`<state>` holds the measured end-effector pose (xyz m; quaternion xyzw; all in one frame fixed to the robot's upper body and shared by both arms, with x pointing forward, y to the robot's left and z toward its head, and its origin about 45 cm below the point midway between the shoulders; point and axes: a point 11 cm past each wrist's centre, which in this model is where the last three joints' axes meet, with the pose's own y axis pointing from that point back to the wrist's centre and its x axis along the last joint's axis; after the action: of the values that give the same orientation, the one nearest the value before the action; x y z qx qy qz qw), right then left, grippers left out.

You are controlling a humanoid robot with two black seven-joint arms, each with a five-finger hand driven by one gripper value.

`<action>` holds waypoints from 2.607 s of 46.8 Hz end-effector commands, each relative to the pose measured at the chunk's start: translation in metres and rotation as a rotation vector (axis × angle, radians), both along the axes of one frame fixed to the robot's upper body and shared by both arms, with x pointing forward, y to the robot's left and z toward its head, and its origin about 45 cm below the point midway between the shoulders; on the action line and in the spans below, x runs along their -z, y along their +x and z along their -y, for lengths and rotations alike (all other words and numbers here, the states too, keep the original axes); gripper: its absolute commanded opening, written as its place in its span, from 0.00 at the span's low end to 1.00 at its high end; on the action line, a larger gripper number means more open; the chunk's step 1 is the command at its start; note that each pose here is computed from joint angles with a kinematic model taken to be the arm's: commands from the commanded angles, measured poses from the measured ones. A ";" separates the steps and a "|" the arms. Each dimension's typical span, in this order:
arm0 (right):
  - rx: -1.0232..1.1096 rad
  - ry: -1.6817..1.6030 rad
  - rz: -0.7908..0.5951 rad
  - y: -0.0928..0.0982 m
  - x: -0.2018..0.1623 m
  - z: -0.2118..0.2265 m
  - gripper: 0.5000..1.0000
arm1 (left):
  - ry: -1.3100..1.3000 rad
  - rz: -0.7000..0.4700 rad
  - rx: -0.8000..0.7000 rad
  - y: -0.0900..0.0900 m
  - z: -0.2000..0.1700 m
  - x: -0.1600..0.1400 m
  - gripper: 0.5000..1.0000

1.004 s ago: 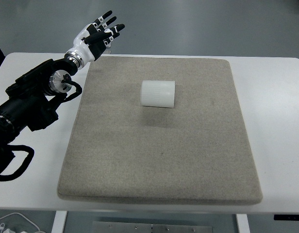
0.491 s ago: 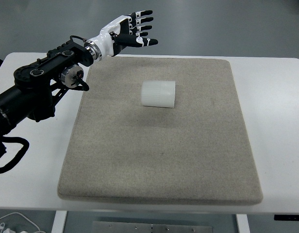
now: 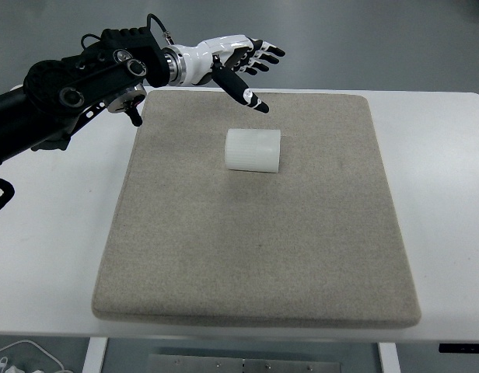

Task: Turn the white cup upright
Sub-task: 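Lower the left hand onto the cup and wrap fingers around it, then lift the cup with the left hand and rotate it opening-up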

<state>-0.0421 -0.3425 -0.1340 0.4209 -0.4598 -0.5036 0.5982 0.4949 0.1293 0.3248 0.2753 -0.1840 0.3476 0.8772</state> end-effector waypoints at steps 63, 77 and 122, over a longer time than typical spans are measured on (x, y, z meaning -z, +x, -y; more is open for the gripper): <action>-0.001 0.000 0.001 0.000 0.000 0.000 0.86 | 0.374 0.020 0.091 -0.021 0.039 0.077 0.95; 0.000 0.000 -0.001 -0.001 0.000 0.000 0.86 | 0.414 0.038 0.107 -0.022 0.038 0.081 0.60; 0.000 0.000 -0.001 -0.001 0.000 0.000 0.86 | -0.033 -0.104 -0.017 -0.012 0.042 0.047 0.00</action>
<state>-0.0421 -0.3425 -0.1340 0.4210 -0.4598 -0.5035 0.5982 0.4839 0.0878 0.2794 0.3051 -0.1627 0.3354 0.8764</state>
